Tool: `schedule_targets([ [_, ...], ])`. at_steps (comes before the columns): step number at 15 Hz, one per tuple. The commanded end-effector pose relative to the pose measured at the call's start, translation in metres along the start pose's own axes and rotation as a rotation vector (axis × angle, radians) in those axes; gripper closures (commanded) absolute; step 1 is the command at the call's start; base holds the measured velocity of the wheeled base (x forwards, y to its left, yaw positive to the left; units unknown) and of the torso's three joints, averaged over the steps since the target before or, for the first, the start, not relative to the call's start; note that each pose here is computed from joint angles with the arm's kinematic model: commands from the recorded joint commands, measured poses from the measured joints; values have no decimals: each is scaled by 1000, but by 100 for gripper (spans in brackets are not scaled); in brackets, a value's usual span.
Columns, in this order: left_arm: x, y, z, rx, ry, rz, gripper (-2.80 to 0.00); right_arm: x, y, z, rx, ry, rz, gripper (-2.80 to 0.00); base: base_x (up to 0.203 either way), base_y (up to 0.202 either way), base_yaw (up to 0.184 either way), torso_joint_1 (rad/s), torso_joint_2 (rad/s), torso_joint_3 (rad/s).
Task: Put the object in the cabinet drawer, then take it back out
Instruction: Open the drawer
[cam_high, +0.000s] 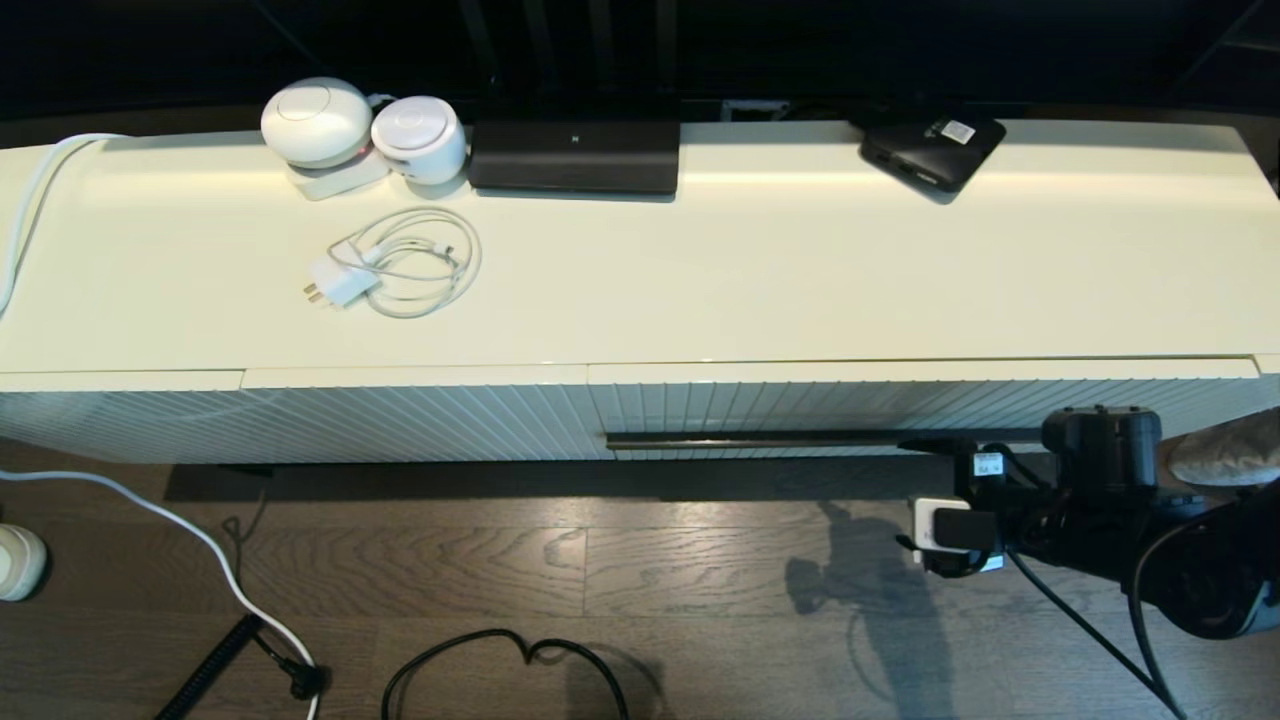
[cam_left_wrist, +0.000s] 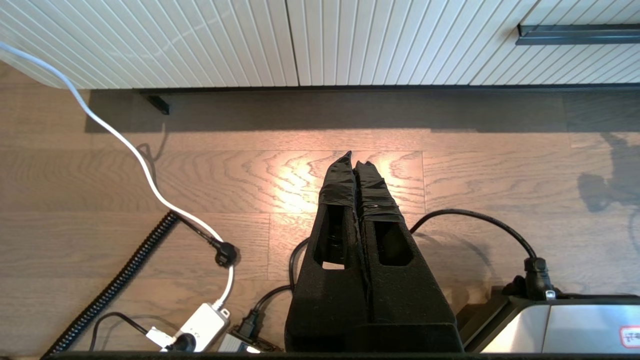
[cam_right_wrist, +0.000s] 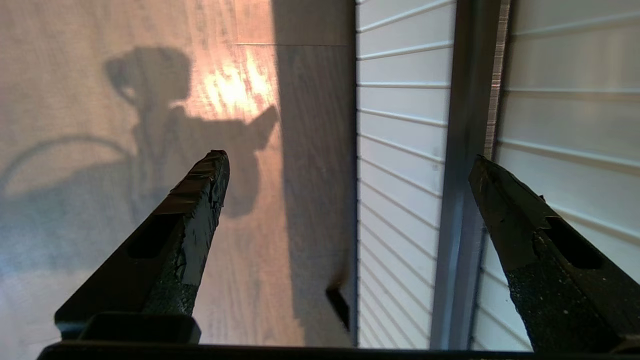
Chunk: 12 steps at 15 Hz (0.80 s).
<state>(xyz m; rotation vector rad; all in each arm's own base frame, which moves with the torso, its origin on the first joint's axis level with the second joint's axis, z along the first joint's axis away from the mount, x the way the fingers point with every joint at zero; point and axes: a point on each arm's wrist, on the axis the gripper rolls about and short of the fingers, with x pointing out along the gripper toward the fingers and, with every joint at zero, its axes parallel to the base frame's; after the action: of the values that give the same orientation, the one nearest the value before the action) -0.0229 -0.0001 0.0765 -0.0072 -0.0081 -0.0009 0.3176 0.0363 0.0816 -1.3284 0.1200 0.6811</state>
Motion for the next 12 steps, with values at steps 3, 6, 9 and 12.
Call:
schedule_targets([
  [3, 0, 0, 0, 0, -1, 1, 0, -11, -8, 5, -47, -19, -37, -280, 0, 0, 0, 0, 0, 0],
  [6, 0, 0, 0, 0, -1, -1, 0, -8, -11, 1, -88, -40, -47, -280, 0, 0, 0, 0, 0, 0],
  [9, 0, 0, 0, 0, 0, -1, 0, -1, -8, -6, -94, -31, -50, -280, 0, 0, 0, 0, 0, 0],
  [12, 0, 0, 0, 0, -1, 1, 0, 8, -5, -14, -91, -19, -39, -280, 0, 0, 0, 0, 0, 0],
])
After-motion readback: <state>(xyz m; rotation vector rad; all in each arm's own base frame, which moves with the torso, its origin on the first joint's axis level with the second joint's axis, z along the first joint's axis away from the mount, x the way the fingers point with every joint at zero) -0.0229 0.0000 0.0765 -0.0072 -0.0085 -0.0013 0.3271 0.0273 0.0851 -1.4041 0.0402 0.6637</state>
